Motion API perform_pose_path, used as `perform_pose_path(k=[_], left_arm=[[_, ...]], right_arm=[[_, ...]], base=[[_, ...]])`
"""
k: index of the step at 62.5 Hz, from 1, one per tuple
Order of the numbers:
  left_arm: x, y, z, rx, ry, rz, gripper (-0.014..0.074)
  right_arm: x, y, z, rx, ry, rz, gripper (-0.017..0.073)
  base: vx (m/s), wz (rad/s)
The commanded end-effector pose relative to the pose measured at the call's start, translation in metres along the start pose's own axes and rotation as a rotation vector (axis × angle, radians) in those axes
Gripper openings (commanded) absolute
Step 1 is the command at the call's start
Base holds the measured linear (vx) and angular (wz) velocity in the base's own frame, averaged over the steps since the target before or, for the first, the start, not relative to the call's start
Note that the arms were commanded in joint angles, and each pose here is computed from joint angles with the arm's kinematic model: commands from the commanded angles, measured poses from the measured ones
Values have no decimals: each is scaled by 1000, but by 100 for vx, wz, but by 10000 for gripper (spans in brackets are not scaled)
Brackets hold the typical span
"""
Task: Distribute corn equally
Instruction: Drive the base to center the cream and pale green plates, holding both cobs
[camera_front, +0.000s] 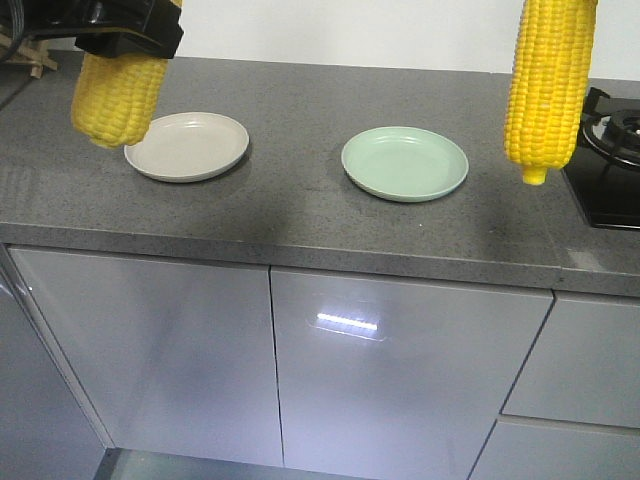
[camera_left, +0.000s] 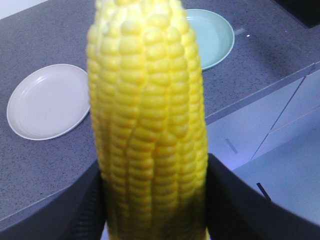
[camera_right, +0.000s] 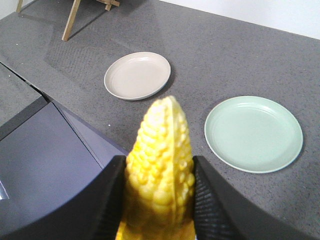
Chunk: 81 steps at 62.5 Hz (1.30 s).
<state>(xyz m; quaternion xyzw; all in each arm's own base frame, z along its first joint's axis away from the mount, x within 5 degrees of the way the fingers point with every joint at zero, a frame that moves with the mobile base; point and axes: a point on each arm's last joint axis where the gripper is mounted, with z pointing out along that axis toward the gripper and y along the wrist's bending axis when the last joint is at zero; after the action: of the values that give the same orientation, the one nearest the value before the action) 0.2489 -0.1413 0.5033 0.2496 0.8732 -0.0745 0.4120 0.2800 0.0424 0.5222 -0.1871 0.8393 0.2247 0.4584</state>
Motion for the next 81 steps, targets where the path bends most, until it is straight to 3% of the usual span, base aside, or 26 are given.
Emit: perform_pose_path(k=[1,81], left_arm=[[-4,1,-21,-2,-85,-11,-8],[-4,1,-21,-2,-85,-11,-8]], right_arm=[[-5,11,-15,-22,-49,-22,101],[-5,11,-15,-22,-49,-22,101]], base=[[5,9],[6,2]])
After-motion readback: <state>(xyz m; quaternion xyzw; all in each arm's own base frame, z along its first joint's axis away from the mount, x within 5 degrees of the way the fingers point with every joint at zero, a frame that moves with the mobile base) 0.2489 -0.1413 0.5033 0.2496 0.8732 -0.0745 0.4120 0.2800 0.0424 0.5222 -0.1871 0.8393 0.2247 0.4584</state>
